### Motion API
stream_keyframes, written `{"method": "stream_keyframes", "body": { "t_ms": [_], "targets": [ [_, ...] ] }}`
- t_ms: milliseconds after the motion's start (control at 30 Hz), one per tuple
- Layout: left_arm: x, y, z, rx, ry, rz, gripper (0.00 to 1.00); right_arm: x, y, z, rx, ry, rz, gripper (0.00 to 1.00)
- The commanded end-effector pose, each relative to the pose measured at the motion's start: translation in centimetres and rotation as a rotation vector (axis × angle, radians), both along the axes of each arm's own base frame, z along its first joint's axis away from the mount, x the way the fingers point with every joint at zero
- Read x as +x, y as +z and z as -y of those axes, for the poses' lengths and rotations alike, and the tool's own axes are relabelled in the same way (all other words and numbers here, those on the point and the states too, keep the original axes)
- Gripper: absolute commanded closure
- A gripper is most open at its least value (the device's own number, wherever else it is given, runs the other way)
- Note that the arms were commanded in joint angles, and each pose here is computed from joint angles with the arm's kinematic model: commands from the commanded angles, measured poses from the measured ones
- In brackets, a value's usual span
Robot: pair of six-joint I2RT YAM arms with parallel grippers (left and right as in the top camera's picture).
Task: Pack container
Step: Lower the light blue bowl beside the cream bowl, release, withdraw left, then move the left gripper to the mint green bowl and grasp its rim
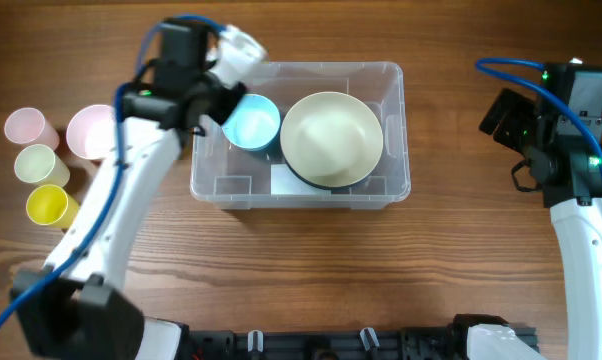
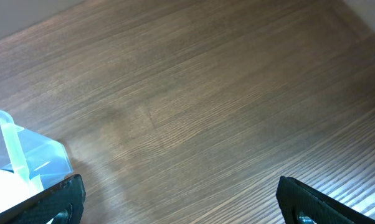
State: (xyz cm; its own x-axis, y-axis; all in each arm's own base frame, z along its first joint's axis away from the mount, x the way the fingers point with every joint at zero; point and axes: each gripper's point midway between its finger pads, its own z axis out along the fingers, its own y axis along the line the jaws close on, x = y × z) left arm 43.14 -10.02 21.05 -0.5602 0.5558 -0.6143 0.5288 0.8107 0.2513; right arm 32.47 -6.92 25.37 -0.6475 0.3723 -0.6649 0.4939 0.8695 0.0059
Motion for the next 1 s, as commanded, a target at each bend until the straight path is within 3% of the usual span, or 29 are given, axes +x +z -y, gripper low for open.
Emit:
{"method": "stream_keyframes", "body": {
  "t_ms": [0, 33, 133, 200, 333, 367, 400, 433, 467, 533, 567, 667, 733, 767, 967],
  "targets": [
    [-1.2, 3.0, -7.1, -0.243, 0.609, 0.011, 0.58, 0.0, 0.6, 0.4, -0.010, -0.022, 0.017, 0.00],
    [-2.0, 3.6, -8.3, -0.303, 0.701, 0.007, 0.61, 0.0, 0.6, 0.4, -0.010, -0.022, 0.018, 0.00],
    [-3.8, 5.0, -10.0, -0.406, 0.825, 0.002, 0.50, 0.0, 0.6, 0.4, -0.010, -0.022, 0.018, 0.00],
    [-5.1, 5.5, -10.5, -0.431, 0.863, -0.006, 0.53, 0.0, 0.6, 0.4, -0.010, -0.022, 0.018, 0.00],
    [-7.6, 5.9, -10.9, -0.410, 0.888, -0.036, 0.24, 0.0, 0.6, 0.4, -0.010, -0.022, 0.018, 0.00],
    [-7.6, 5.9, -11.0, -0.433, 0.915, -0.037, 0.03, 0.0, 0.6, 0.4, -0.010, -0.022, 0.018, 0.00],
    [-7.7, 5.9, -11.1, -0.464, 0.951, -0.040, 0.00, 0.0, 0.6, 0.4, -0.010, -0.022, 0.018, 0.00],
    [-7.7, 5.7, -11.2, -0.508, 1.008, -0.049, 0.07, 0.0, 0.6, 0.4, -0.010, -0.022, 0.018, 0.00],
    [-7.9, 5.3, -11.5, -0.558, 1.091, -0.060, 0.22, 0.0, 0.6, 0.4, -0.010, -0.022, 0.018, 0.00],
    [-8.7, 4.2, -12.9, -0.653, 1.330, -0.077, 0.62, 0.0, 0.6, 0.4, -0.010, -0.022, 0.018, 0.00],
    [-9.2, 3.5, -13.5, -0.688, 1.446, -0.081, 0.66, 0.0, 0.6, 0.4, -0.010, -0.022, 0.018, 0.00],
    [-9.7, 1.8, -14.9, -0.707, 1.646, -0.076, 0.66, 0.0, 0.6, 0.4, -0.010, -0.022, 0.017, 0.00],
    [-9.4, 0.7, -15.3, -0.696, 1.696, -0.091, 0.49, 0.0, 0.6, 0.4, -0.010, -0.022, 0.018, 0.00],
    [-9.3, 0.1, -15.4, -0.688, 1.715, -0.103, 0.47, 0.0, 0.6, 0.4, -0.010, -0.022, 0.018, 0.01],
    [-9.2, -4.4, -16.7, -0.655, 1.933, -0.176, 0.50, 0.0, 0.6, 0.4, -0.010, -0.022, 0.018, 0.00]
  ]
}}
